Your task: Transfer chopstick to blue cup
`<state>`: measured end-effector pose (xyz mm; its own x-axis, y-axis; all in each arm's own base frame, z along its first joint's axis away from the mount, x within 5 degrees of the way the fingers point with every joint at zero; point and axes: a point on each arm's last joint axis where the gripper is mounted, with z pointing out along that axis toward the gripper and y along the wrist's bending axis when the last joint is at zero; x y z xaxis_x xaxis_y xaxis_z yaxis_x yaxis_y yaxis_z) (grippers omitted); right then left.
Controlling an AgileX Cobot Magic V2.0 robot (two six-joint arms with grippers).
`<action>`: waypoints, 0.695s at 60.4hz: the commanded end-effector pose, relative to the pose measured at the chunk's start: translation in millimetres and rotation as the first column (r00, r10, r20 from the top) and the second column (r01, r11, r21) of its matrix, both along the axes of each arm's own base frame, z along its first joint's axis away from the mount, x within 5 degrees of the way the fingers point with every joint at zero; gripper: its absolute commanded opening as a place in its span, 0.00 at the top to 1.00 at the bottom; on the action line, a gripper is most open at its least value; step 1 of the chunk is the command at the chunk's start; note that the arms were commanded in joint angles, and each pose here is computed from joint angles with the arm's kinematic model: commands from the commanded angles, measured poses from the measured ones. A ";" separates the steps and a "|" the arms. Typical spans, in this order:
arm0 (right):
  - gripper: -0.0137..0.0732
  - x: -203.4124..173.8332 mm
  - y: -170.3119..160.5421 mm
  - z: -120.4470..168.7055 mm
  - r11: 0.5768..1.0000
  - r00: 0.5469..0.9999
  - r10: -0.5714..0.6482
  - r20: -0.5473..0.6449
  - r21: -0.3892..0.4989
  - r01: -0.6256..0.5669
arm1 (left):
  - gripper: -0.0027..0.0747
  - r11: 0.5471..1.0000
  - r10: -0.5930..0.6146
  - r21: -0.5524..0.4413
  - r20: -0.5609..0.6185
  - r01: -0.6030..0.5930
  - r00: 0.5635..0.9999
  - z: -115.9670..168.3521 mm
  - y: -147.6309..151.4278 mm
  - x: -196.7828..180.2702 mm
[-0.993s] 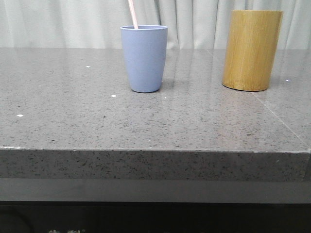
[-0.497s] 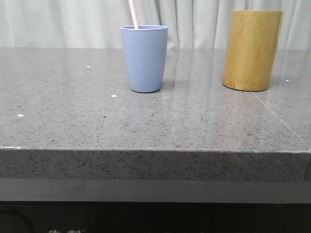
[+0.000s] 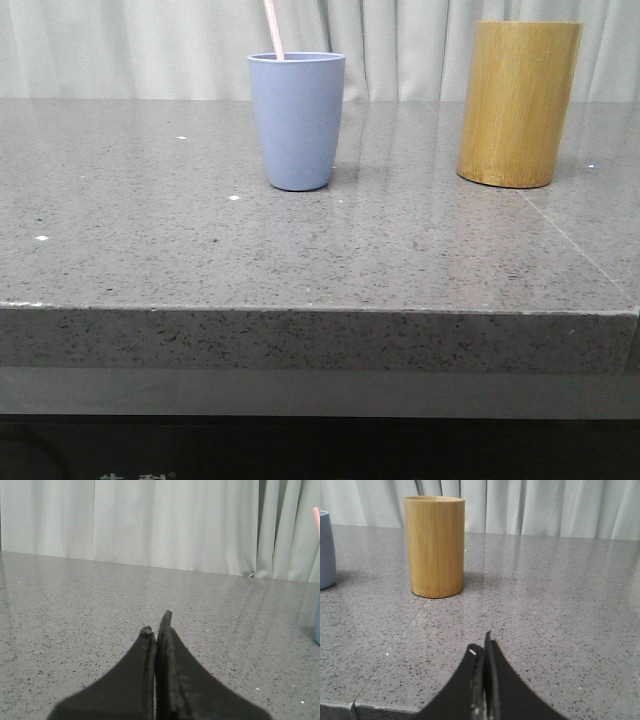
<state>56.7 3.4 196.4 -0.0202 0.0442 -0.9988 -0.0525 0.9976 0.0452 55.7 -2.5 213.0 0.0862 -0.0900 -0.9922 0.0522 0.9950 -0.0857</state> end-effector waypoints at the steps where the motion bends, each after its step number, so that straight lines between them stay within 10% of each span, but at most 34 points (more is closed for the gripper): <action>1: 0.92 -2.1 -1.4 10.9 0.999 0.994 -0.017 0.111 0.043 0.013 | 0.99 1.000 0.006 -0.015 0.095 -0.004 0.995 5.6 0.7 -2.7; 42: 0.92 -2.1 -3.8 10.9 0.996 0.992 -0.061 0.110 0.071 0.053 | 0.99 1.000 0.006 -0.015 0.095 -0.004 0.995 5.6 0.7 -2.7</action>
<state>56.8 0.0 196.4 -0.0184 0.1204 -0.9926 0.0022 0.9927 0.1203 55.7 -2.5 213.0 0.0862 -0.0900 -0.9922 0.0522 0.9950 -0.0857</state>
